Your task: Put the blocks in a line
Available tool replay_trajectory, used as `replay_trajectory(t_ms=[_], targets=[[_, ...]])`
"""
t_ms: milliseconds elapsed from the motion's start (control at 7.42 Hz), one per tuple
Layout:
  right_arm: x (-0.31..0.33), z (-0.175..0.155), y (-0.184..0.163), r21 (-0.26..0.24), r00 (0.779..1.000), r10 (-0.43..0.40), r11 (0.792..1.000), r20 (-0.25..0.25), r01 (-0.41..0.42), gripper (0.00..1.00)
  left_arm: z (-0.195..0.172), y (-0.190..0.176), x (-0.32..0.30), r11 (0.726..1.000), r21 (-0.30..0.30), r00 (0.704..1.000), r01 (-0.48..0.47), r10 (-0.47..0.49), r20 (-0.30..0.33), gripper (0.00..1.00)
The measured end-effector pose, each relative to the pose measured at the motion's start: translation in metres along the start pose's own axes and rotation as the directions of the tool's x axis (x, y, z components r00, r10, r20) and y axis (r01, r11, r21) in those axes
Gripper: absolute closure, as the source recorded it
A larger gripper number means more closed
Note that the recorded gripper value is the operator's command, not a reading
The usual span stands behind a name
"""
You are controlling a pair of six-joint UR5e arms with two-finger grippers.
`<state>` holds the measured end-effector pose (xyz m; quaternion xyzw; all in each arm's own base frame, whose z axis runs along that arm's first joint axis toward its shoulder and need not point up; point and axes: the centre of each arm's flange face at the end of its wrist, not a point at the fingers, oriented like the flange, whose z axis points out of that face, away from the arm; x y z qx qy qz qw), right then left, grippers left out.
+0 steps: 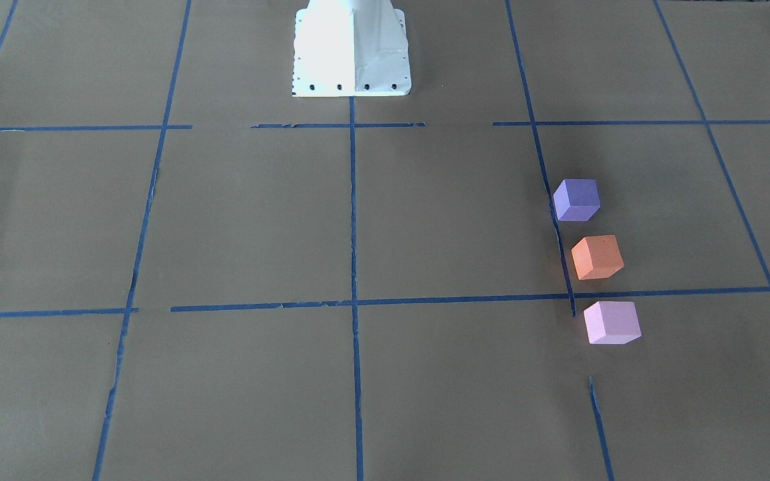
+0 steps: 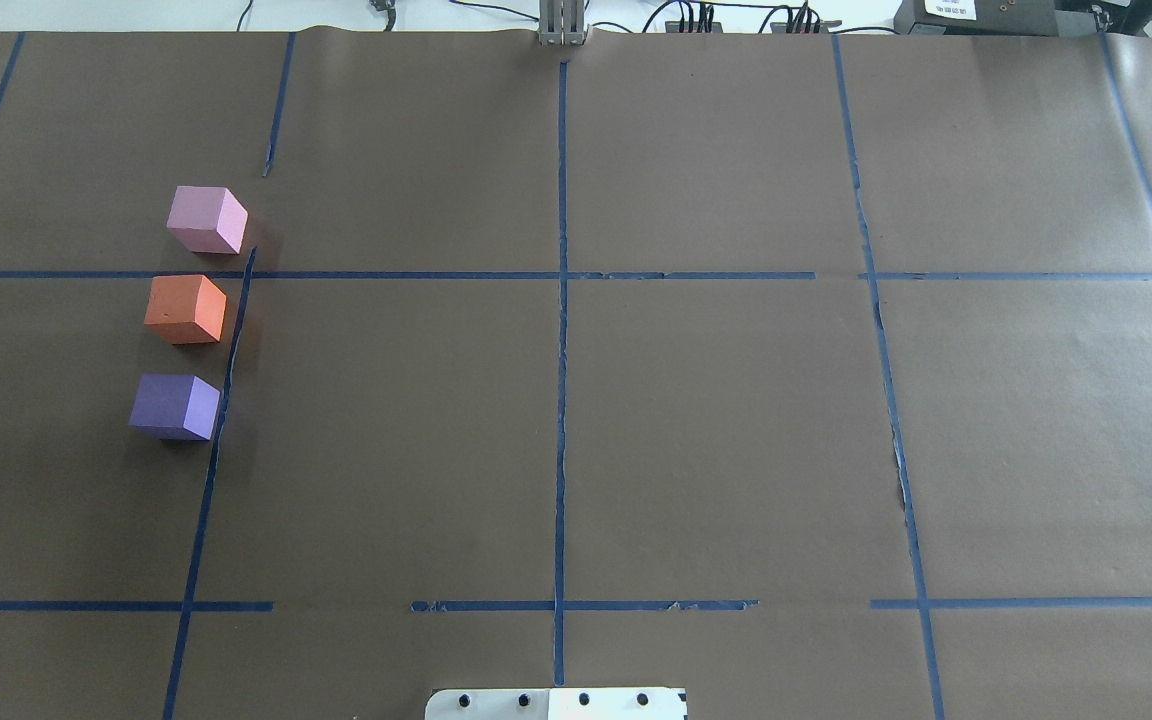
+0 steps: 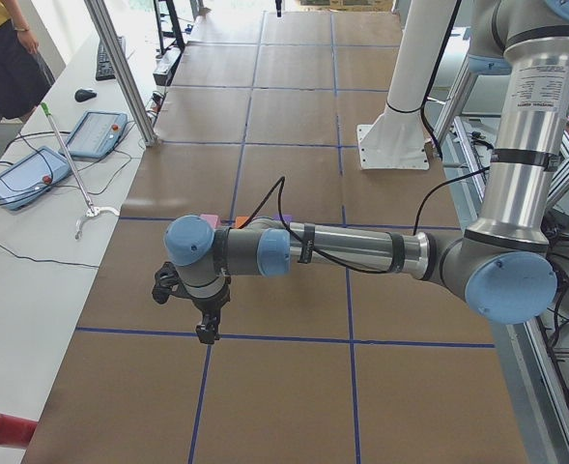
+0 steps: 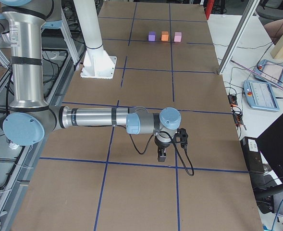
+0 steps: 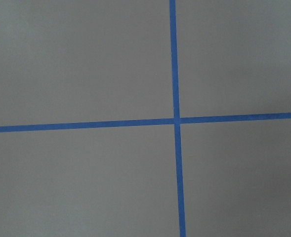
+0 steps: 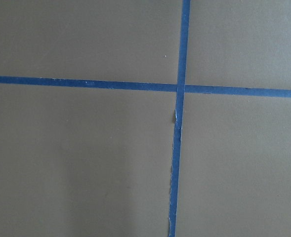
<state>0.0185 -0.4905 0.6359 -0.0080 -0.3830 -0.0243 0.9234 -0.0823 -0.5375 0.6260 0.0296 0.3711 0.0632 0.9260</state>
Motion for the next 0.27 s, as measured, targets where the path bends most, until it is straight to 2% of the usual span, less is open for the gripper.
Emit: replay_trajectory(t_ms=[270], targets=[[0.0000,0.0000,0.0000,0.000,1.000,0.000,1.000,0.000,0.000,0.00,0.0014,0.0005,-0.0011,1.000,0.000,1.000,-0.010,0.010,-0.001,0.00]])
